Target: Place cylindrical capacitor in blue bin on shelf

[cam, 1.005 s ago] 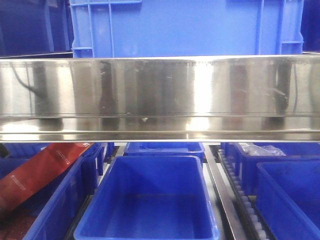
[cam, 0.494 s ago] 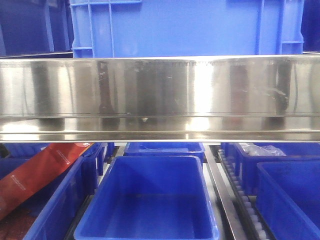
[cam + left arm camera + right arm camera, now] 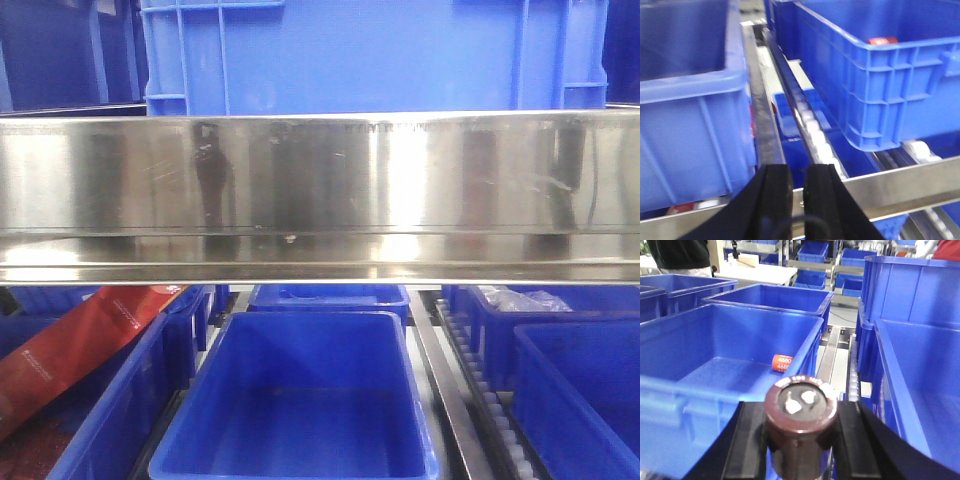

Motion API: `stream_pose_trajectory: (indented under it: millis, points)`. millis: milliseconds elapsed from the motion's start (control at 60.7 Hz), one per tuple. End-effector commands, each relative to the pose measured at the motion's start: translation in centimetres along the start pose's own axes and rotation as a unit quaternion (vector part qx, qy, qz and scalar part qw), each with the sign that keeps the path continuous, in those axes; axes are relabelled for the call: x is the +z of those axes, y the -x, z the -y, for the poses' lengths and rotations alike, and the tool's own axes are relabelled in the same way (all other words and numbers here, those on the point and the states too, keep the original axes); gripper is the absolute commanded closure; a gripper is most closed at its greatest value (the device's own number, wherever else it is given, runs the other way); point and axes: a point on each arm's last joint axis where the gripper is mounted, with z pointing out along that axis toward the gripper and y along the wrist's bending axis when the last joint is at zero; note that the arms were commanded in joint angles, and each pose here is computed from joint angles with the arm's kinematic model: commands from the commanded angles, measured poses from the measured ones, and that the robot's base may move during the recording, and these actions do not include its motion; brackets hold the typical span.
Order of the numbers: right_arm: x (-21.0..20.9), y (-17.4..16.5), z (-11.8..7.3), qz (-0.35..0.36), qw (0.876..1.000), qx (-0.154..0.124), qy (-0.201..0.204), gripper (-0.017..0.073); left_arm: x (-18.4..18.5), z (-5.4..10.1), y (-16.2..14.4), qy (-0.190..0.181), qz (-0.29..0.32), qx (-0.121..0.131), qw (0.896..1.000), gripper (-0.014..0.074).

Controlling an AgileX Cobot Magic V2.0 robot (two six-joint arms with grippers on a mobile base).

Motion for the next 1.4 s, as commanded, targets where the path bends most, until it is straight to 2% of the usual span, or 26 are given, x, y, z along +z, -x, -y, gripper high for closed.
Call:
stream_pose_trajectory:
  millis: [0, 66, 231, 346, 461, 742, 923, 1038, 1104, 1302, 1384]
  points:
    - [1.2, 2.1, -0.3, 0.020, 1.000, -0.006, 0.014, 0.0575, -0.4, 0.0, 0.1, 0.003, 0.018, -0.006, 1.000, 0.0549]
    - [2.6, 3.5, -0.9, 0.022, 0.999, -0.018, 0.038, 0.0575, -0.4, 0.0, 0.1, 0.001, 0.017, -0.008, 1.000, 0.0549]
    - [7.2, 6.5, -3.0, 0.002, 0.995, -0.025, 0.091, 0.0575, -0.4, 0.0, 0.1, 0.001, 0.017, -0.008, 1.000, 0.0549]
    - [11.4, 7.0, -4.1, -0.044, 0.992, -0.031, 0.110, 0.0575, -0.4, 0.0, 0.1, 0.001, 0.017, -0.008, 1.000, 0.0549]
    - [15.3, 6.8, -4.9, -0.094, 0.987, -0.024, 0.125, 0.0575, -0.4, 0.0, 0.1, 0.001, 0.017, -0.008, 1.000, 0.0549]
    - [24.7, 2.1, -6.0, -0.198, 0.971, -0.025, 0.131, 0.0575, -0.4, 0.0, 0.1, 0.001, 0.017, -0.008, 1.000, 0.0549]
    - [27.8, -1.0, -6.5, -0.245, 0.960, -0.021, 0.134, 0.0575, -0.4, 0.0, 0.1, 0.001, 0.017, -0.008, 1.000, 0.0549]
    - [28.6, -1.9, -6.5, -0.255, 0.958, -0.019, 0.134, 0.0570, -0.4, 0.0, 0.1, 0.001, 0.017, -0.008, 1.000, 0.0549]
    - [28.6, -1.9, -6.6, -0.254, 0.958, -0.019, 0.133, 0.0496, -0.4, 0.0, 0.1, 0.001, 0.017, -0.008, 1.000, 0.0549]
    - [28.4, -1.7, -6.5, -0.255, 0.957, -0.020, 0.134, -0.0010, -0.4, 0.0, 0.1, 0.001, 0.017, -0.008, 1.000, 0.0549]
    - [28.0, -1.3, -6.5, -0.250, 0.959, -0.020, 0.134, 0.0001, -0.4, 0.0, 0.1, 0.001, 0.017, -0.008, 1.000, 0.0549]
